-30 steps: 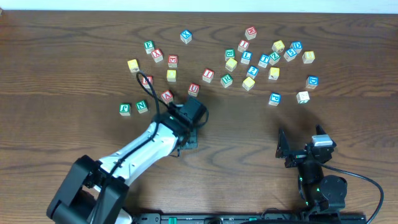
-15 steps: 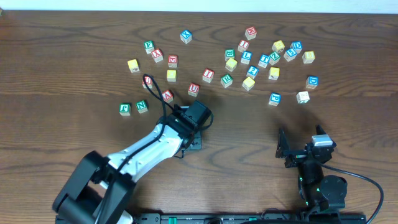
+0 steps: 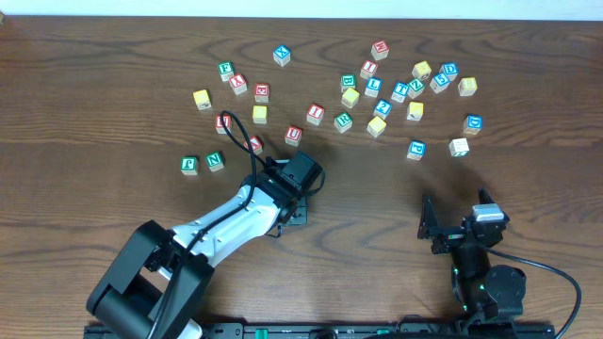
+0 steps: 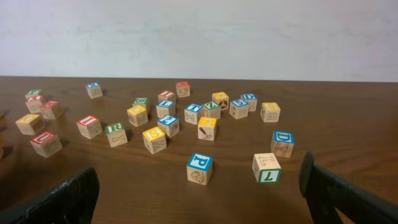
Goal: Spell out CORL
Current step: 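Carry the yellow C block toward the table center and lower it, then release the C block and move the left gripper to the far blocks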
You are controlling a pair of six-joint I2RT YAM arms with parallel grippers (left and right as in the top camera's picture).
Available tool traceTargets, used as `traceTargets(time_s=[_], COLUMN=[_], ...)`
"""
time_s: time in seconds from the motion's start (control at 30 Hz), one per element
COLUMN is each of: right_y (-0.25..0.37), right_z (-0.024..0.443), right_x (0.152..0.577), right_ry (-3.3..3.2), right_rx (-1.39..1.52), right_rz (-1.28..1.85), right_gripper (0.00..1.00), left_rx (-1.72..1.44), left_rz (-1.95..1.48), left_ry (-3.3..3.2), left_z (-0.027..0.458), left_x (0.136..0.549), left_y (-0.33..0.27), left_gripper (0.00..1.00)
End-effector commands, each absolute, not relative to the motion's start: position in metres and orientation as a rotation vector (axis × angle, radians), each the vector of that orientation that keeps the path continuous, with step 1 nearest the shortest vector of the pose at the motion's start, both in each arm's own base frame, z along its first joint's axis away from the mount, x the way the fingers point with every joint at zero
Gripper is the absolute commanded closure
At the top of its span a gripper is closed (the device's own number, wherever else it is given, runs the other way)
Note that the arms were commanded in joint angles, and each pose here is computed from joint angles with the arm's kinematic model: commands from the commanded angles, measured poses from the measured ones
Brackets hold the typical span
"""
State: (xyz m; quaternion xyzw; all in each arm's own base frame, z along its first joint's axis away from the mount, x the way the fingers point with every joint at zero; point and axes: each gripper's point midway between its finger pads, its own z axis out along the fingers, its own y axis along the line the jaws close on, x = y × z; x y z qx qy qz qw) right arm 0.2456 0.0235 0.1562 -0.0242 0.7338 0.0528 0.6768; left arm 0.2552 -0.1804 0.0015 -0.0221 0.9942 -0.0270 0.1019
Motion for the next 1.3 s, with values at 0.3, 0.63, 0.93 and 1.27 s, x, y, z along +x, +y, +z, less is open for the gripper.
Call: traceTargets(time_s=[0.3, 0.63, 0.93, 1.27], right_y=[0.023, 0.023, 0.023, 0.023], right_z=[0.156, 0.156, 0.156, 0.156], right_x=[0.245, 0.245, 0.245, 0.245], right_ry=[1.65, 1.651, 1.65, 1.651], right_rx=[-0.046, -0.046, -0.046, -0.046], right_rz=[0.123, 0.122, 0.123, 0.123], right_gripper=[0.01, 0.01, 0.01, 0.01], left_rx=[-0.068, 0.0, 0.094, -0.009], left_rz=[-0.039, -0.08, -0.196, -0.139], left_ry=[2.961, 2.802, 2.483, 2.426], left_z=[-0.009, 0.047, 0.169, 0.212], left_x=[0.25, 0.273, 0.298, 0.321], left_y=[-0.176, -0.179, -0.176, -0.128], left_gripper=[0.54, 0.46, 0.18, 0.06])
